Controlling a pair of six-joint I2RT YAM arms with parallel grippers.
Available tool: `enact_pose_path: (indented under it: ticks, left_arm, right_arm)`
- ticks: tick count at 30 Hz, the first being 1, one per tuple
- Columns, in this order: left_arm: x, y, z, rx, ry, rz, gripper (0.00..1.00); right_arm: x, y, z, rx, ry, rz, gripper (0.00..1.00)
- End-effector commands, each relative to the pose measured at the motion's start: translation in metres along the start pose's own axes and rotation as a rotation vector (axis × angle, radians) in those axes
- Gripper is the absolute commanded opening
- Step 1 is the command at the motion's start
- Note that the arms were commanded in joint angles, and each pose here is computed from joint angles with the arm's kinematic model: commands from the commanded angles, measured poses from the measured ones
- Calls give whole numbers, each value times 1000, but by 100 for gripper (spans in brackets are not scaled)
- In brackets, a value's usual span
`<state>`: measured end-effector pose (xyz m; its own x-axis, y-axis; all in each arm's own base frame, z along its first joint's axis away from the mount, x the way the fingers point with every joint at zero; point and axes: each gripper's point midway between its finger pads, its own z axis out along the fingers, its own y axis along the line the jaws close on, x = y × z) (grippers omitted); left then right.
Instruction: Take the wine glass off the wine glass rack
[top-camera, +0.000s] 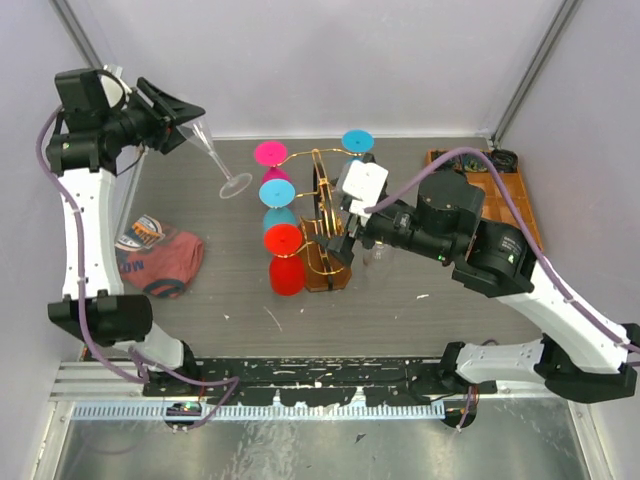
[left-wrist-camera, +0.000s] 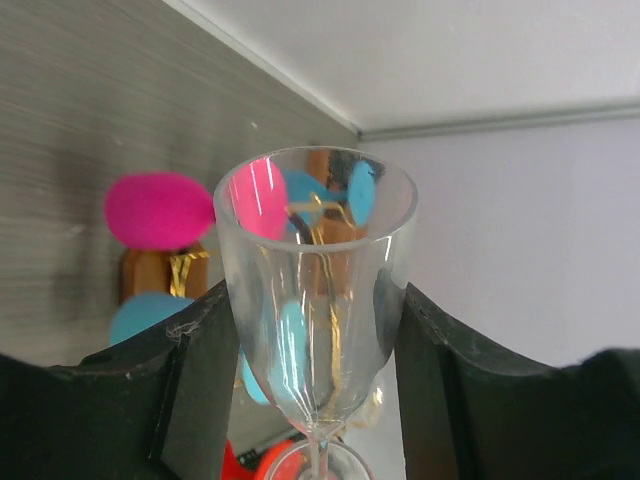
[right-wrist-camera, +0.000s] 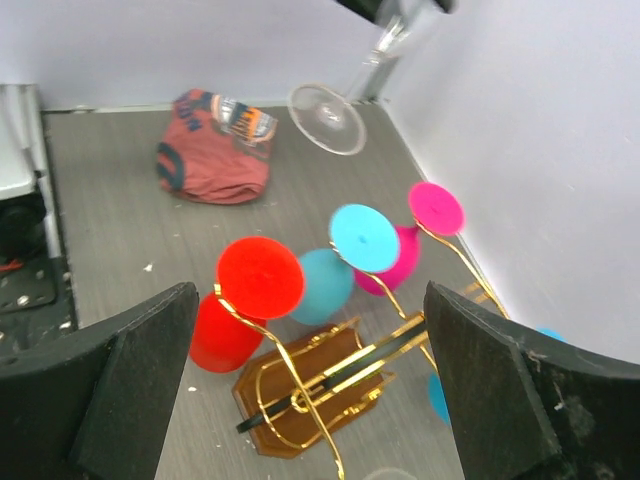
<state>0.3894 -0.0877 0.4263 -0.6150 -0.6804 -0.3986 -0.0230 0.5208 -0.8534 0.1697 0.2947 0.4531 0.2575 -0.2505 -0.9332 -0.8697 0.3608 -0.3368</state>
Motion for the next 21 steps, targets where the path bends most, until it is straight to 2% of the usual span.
enact_pose_path:
  ticks: [1, 6, 12, 16, 19, 21]
  left_arm:
    - [-39, 32, 23, -127, -99, 85, 27]
    - [-90, 78, 29, -372, -274, 234, 27]
    - [-138, 110, 43, -533, -497, 424, 29]
    - [-138, 116, 72, -594, -606, 598, 31]
    - [-136, 126, 93, -625, -716, 672, 37]
    - [-134, 138, 109, -653, -743, 700, 37]
  right_arm:
    - [10, -43, 5, 256, 77, 79, 100]
    - [23, -63, 16, 358, 103, 133, 100]
    - [39, -93, 22, 366, 37, 309, 100]
    - [59, -117, 27, 393, 57, 399, 100]
    - [74, -128, 32, 403, 73, 440, 100]
    - [81, -135, 35, 408, 74, 462, 100]
